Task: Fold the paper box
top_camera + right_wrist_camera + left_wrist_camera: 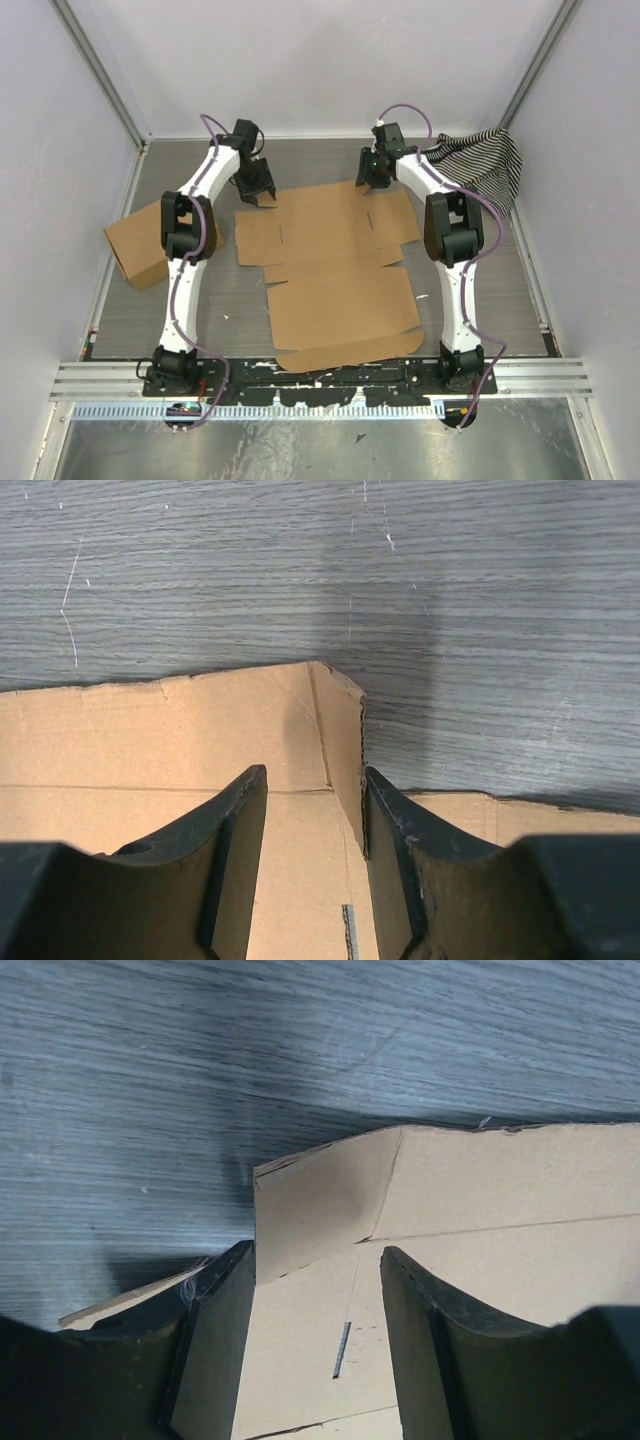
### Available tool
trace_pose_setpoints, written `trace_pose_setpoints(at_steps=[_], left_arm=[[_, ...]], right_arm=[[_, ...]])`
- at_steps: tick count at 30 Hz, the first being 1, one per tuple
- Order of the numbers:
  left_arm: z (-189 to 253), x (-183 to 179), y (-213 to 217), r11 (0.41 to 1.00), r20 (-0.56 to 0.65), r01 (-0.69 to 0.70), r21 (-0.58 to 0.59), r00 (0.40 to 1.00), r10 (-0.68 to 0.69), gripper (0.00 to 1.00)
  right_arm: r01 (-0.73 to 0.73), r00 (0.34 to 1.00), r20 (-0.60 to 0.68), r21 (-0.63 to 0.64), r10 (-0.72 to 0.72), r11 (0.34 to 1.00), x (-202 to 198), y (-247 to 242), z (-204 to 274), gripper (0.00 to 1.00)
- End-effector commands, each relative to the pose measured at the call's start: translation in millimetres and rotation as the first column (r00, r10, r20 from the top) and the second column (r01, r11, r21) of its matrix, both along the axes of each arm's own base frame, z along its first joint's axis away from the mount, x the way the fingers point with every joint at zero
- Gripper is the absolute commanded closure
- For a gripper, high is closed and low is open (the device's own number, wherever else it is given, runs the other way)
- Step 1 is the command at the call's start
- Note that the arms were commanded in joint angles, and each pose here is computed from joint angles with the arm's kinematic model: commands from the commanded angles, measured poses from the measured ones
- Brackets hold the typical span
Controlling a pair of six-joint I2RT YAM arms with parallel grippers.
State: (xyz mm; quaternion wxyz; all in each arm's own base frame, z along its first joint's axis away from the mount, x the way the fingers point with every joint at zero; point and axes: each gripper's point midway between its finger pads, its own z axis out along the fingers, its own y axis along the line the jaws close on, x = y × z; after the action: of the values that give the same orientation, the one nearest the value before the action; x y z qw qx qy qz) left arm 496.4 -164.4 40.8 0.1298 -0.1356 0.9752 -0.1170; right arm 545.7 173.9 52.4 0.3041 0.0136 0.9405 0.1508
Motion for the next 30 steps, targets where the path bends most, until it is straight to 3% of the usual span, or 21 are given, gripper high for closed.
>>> trace_pose_setpoints(at_steps=[1,14,30], left_arm=[[9,7,-9,1.0,0.038,0.013,-0.013,0.999,-0.012,0.41],[46,20,-52,0.994,0.134,0.055,-0.097,0.99,-0.041,0.42],[6,31,-74,0.987,0.097,0.04,-0.156,0.995,-0.025,0.43]], right_arm=[[-0.022,0.993,0.113,0.04,0.018,0.999,11,8,55,0.53],[-0.031,0.993,0.118,0.038,0.026,0.999,9,9,60,0.53],[-0.071,0.991,0.118,0.054,0.064,0.996,3,16,66,0.53]])
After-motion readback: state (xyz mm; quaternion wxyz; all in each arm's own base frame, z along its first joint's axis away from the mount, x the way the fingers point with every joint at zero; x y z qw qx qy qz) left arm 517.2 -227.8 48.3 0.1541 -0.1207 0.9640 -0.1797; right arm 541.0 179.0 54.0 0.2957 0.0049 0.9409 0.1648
